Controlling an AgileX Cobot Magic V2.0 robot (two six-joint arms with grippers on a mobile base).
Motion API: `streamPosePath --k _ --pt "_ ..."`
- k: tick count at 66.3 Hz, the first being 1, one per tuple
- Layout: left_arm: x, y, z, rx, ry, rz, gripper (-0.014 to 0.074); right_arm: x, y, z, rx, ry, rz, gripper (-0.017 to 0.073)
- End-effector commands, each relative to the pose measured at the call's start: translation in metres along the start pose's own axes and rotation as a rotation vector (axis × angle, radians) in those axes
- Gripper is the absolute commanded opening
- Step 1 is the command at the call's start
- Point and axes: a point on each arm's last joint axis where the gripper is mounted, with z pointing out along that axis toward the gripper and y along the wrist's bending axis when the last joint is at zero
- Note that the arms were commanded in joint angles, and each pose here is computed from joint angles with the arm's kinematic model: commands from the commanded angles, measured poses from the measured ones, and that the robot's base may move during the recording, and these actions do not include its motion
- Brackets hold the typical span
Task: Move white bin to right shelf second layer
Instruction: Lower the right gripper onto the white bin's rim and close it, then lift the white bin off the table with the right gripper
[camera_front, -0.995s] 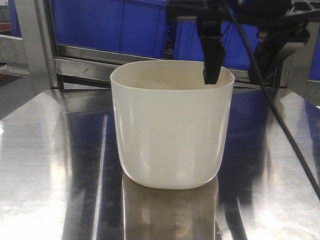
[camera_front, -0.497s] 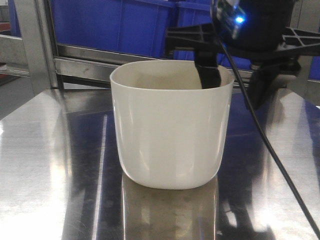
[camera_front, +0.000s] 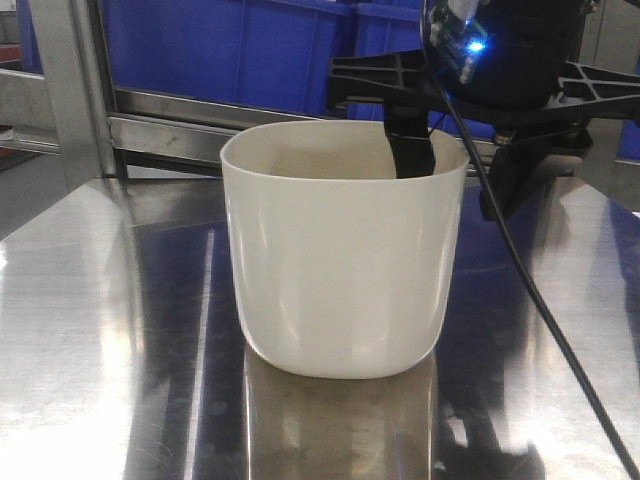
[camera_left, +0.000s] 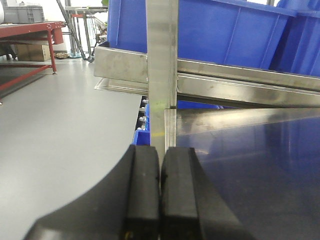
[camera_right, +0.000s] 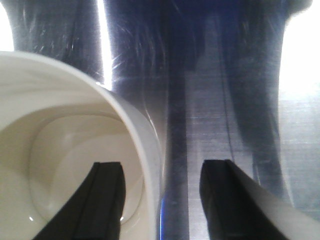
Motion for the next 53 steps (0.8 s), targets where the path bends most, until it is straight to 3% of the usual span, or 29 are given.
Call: streamPosePath --k 1,18,40,53 --pt "0.004 0.000 0.000 0.002 -0.060 -0.009 0.0085 -0.010 0.002 -0.017 -0.056 -0.078 -0.009 0.0447" --pt "0.004 0.000 0.000 0.002 -0.060 -0.009 0.0085 -0.010 0.002 -0.017 -0.044 -0.084 -0.023 0.0436" --pt "0.004 0.000 0.000 0.002 -0.060 -0.009 0.0085 -0.010 0.002 -0.020 -0.051 -0.090 -0.023 0.0087" --pt "0.004 0.000 0.000 0.002 -0.060 -0.009 0.0085 -0.012 -0.003 -0.042 -0.094 -0.134 -0.008 0.0047"
